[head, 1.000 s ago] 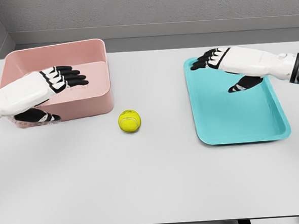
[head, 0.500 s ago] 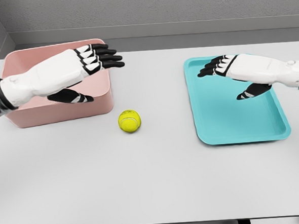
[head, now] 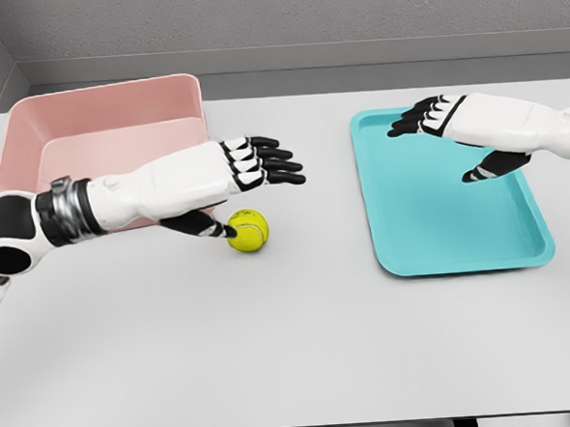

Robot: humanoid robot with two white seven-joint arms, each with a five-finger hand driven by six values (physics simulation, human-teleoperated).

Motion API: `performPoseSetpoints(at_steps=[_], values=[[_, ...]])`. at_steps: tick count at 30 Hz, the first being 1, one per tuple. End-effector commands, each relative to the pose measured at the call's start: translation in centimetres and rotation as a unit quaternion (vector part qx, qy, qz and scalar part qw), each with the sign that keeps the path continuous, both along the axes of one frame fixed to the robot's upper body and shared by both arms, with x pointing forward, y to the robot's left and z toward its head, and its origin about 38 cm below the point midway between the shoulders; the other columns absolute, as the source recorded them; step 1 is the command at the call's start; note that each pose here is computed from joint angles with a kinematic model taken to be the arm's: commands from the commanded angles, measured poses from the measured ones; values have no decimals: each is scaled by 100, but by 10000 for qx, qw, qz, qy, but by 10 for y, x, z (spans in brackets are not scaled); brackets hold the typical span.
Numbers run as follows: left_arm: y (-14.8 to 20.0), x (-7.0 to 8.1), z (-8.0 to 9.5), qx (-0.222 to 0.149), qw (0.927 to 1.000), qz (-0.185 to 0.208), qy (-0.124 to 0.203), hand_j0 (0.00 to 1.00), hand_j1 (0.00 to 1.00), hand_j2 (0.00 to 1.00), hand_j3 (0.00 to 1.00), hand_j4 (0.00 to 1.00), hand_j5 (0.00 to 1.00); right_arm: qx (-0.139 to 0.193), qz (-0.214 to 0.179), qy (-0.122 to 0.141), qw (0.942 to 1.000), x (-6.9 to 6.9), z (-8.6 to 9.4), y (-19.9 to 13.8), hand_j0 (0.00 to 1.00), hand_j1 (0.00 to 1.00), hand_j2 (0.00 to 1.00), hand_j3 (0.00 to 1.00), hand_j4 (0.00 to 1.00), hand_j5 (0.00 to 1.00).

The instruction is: Put the tennis from the blue tray into the pink basket with both arms

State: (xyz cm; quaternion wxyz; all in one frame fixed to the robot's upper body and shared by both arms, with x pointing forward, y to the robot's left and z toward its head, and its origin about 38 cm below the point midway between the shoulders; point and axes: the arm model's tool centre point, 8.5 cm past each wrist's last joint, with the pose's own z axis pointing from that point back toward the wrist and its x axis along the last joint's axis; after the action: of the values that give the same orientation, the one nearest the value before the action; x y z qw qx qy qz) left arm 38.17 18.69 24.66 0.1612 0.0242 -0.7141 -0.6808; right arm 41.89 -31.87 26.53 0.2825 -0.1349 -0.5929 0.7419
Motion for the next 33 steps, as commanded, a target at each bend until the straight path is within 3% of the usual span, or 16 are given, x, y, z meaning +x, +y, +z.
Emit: performPoseSetpoints(at_steps=[1,9,11,15,16,25,28,33], values=[[-1,3,-6,0,9999,28,104,100,100,100,100,100,100,38,-12,1,10000,0,1,0,100,100,100,100,100,100],[15,16,-25,92,9985,348,401,100,100,100,100,100,100,7,-27,48,10000,-1,-2,-2,100,100,100,100,100,100],[15,15,-37,185,9977,336,556,100,100,100,100,100,100,7,-21,53,10000,-1,-2,-1,100,100,100,100,100,100],[19,18,-41,235,9970,406,614,100,100,100,100,100,100,13,-31,68,10000,0,-3,-2,100,100,100,100,100,100],[17,15,-52,329,9960,364,742,100,100,100,100,100,100,19,-19,57,10000,0,-3,-1,100,100,100,100,100,100],[24,26,-59,478,9941,520,824,100,100,100,100,100,100,38,-16,106,9999,-2,-7,0,100,100,100,100,100,100],[9,33,-66,587,9925,380,1001,100,100,100,100,100,100,31,-19,98,9999,-2,-7,-1,100,100,100,100,100,100],[12,34,-70,647,9913,423,1064,100,100,100,100,100,100,38,-15,98,9999,-2,-7,0,100,100,100,100,100,100]])
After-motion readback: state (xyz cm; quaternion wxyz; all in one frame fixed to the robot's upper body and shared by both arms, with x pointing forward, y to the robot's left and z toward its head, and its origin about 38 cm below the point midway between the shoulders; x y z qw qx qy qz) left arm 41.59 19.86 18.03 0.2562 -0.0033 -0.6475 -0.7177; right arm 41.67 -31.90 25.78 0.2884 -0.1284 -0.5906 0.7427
